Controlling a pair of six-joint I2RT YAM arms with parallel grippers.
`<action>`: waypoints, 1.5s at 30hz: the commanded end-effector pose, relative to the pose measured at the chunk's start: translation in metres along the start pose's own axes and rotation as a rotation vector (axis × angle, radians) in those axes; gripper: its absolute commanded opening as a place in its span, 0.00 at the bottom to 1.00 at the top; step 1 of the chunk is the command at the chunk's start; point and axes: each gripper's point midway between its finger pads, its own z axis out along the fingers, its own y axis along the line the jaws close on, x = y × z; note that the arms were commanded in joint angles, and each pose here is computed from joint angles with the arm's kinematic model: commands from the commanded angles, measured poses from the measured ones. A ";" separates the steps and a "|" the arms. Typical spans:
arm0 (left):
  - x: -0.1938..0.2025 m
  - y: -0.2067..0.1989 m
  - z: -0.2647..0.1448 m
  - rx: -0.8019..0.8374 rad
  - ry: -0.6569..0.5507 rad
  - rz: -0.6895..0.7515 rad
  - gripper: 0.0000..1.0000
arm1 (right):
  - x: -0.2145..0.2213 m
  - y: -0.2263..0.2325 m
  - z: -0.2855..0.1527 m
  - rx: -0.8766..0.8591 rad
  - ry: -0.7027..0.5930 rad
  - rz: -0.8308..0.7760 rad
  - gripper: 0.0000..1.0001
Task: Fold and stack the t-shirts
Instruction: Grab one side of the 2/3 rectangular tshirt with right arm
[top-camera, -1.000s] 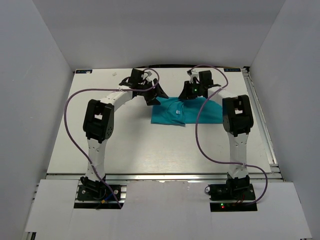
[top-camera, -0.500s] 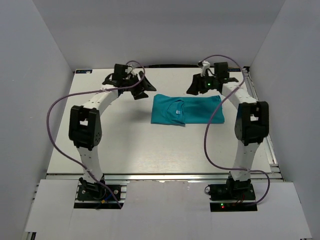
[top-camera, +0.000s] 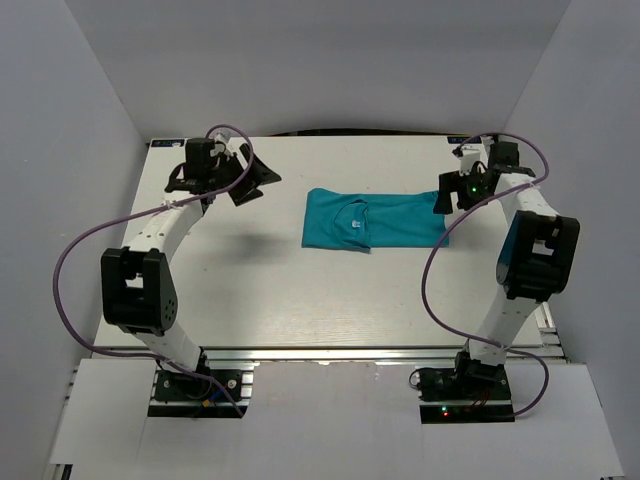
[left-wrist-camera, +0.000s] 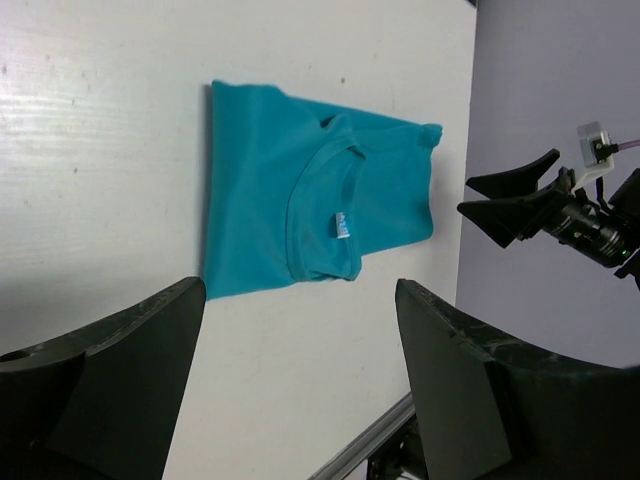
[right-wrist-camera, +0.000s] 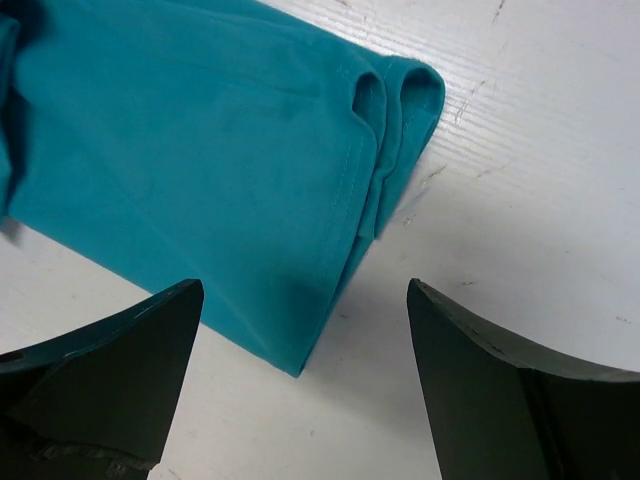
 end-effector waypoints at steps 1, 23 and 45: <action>0.003 -0.010 -0.010 0.035 -0.016 0.014 0.88 | 0.012 -0.007 0.007 0.032 0.051 -0.022 0.89; 0.016 -0.003 -0.011 0.024 0.005 -0.043 0.88 | 0.043 -0.005 0.065 -0.058 0.122 0.107 0.74; 0.020 -0.002 -0.012 0.030 0.014 -0.056 0.89 | 0.071 0.016 0.093 -0.089 0.197 0.179 0.45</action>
